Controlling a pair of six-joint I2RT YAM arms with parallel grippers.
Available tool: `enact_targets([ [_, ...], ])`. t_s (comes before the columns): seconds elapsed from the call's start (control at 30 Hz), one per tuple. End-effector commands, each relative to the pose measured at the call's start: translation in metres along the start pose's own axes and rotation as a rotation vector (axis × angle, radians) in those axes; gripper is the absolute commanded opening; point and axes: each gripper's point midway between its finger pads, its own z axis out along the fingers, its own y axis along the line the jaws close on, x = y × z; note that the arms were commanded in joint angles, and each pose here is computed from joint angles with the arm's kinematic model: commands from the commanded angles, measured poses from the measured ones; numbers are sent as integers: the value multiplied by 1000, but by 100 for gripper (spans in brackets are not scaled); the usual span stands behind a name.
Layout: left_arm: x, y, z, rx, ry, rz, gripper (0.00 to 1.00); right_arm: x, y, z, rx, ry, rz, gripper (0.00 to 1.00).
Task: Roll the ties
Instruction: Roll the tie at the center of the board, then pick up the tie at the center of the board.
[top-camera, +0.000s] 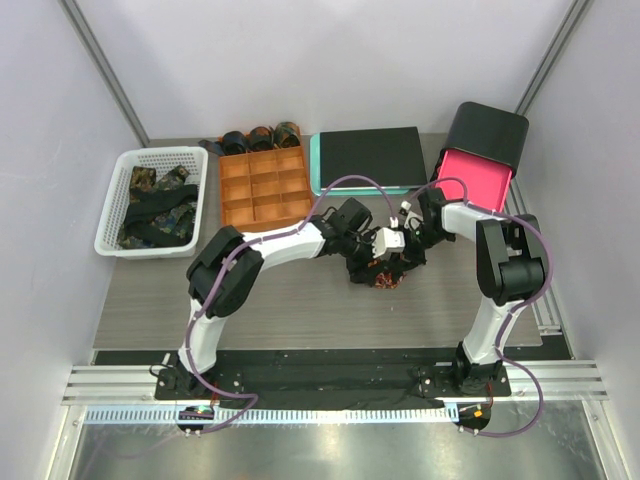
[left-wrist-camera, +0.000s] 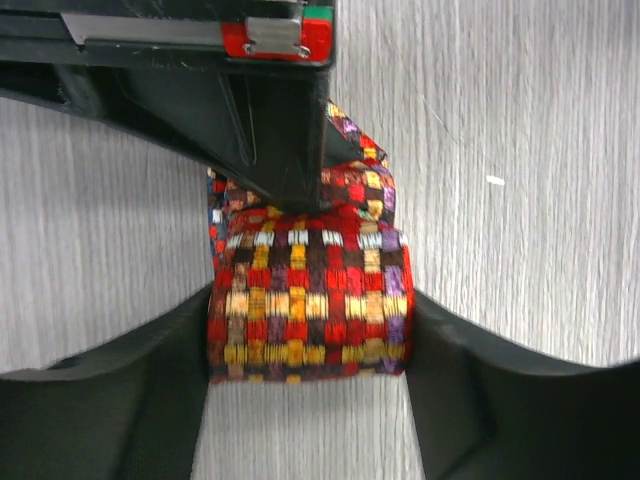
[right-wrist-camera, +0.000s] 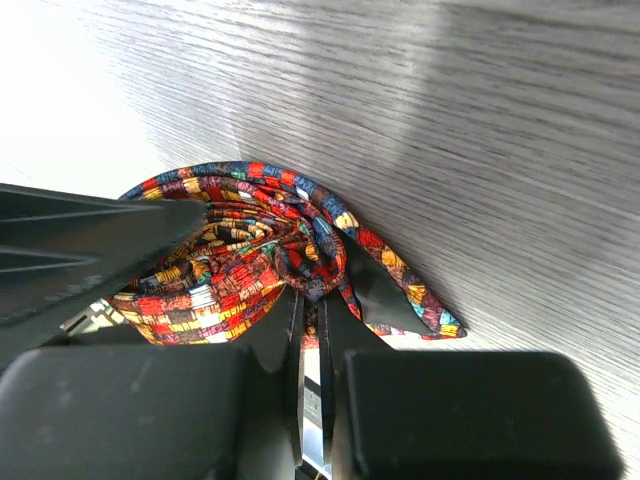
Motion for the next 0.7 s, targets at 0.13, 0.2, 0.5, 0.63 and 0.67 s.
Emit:
enact_targets([
  [0.13,-2,-6,20,18,-3,10,42,1,-37,16,168,15,-33,4],
  [0.2,1,-10,22,23,6,17,33,1,-30,16,143,11,-41,6],
  [0.5,56,-20,13,-1,178,33,8,-2,-13,-22,111,-20,-38,42],
  [0.63,66,-24,11,-1,209,18,7,0,-2,-40,61,-38,-27,56],
  [0.67,67,-24,11,-2,213,18,7,2,4,-43,34,-42,-35,66],
])
